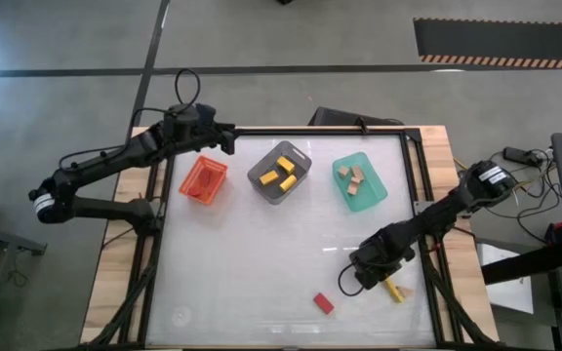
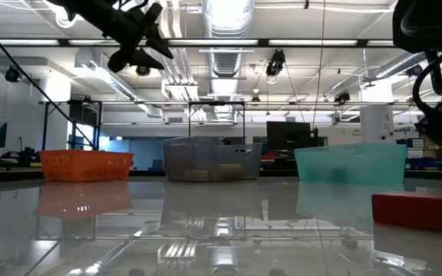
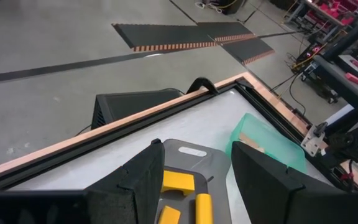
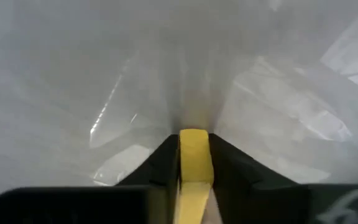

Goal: Sort & place blocks by color
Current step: Put the yellow block into the black bin

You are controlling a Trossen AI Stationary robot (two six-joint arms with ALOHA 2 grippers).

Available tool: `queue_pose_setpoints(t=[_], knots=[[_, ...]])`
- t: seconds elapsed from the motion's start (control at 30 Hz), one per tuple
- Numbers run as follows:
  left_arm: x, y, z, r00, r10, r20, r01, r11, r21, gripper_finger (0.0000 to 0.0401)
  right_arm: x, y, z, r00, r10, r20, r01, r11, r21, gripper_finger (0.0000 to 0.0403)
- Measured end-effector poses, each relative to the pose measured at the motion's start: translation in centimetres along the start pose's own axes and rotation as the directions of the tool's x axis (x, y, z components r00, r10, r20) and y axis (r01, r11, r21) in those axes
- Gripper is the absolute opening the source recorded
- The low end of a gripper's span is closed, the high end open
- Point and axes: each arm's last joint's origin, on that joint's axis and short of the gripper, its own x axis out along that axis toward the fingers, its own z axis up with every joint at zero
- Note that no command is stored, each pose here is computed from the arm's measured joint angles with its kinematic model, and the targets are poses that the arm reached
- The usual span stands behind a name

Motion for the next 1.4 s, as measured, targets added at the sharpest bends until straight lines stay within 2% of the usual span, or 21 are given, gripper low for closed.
queue_pose_setpoints(t=[0.07,0.27,0.37,0.47,0.53,0.6,0.77,0.93,1.0,1.07,1.13,1.2,1.4], knots=[[0.0,0.0,0.1,1.0,-0.004,0.008,0.004,1.0,-0.001,0.0171,-0.4,0.0,-0.1,1.0,0.017,0.001,-0.017,1.0,-0.006,0.0041],[-0.2,-0.4,0.6,0.998,-0.033,0.05,0.033,0.999,-0.003,0.0171,-3.0,-0.5,-0.2,0.991,0.127,0.03,-0.127,0.992,0.0,0.0042],[-0.3,-0.6,0.8,0.995,-0.058,0.076,0.058,0.998,-0.003,0.0171,-5.3,-0.7,0.1,0.967,0.223,0.122,-0.224,0.975,0.001,0.0042],[-0.4,-0.9,1.0,0.991,-0.099,0.088,0.101,0.995,-0.022,0.0171,-8.1,-1.0,0.7,0.908,0.321,0.269,-0.324,0.945,-0.035,0.0042],[-0.4,-1.2,1.2,0.983,-0.142,0.113,0.145,0.989,-0.024,0.0171,-10.2,-1.3,1.1,0.843,0.379,0.382,-0.371,0.924,-0.096,0.0042],[-0.5,-1.6,1.3,0.975,-0.188,0.121,0.192,0.981,-0.019,0.0171,-12.2,-1.5,1.5,0.756,0.436,0.488,-0.405,0.897,-0.174,0.0042],[-0.4,-2.6,1.3,0.943,-0.312,0.114,0.314,0.949,0.003,0.0171,-16.8,-2.0,3.1,0.463,0.557,0.689,-0.449,0.818,-0.359,0.0042],[-0.6,-3.5,1.0,0.924,-0.365,0.112,0.366,0.93,0.016,0.0171,-20.5,-2.0,5.0,0.161,0.651,0.742,-0.405,0.729,-0.552,0.0042],[-0.8,-4.0,1.0,0.914,-0.388,0.116,0.388,0.921,0.022,0.0171,-21.7,-2.0,5.8,0.05,0.661,0.748,-0.37,0.708,-0.601,0.0042],[-0.9,-4.2,0.8,0.909,-0.403,0.11,0.404,0.915,0.015,0.0171,-22.5,-2.2,6.8,-0.026,0.642,0.767,-0.355,0.711,-0.607,0.0042],[-1.0,-4.4,0.8,0.906,-0.41,0.106,0.411,0.911,0.008,0.0171,-23.1,-2.3,8.1,-0.084,0.619,0.781,-0.351,0.715,-0.605,0.0042],[-1.1,-4.7,0.8,0.899,-0.423,0.113,0.426,0.904,-0.004,0.0171,-23.2,-2.3,9.3,-0.108,0.596,0.795,-0.341,0.729,-0.593,0.0042],[-1.8,-5.3,1.4,0.861,-0.473,0.187,0.488,0.872,-0.042,0.0171,-23.8,-1.2,13.0,-0.085,0.546,0.833,-0.288,0.787,-0.545,0.0042]])
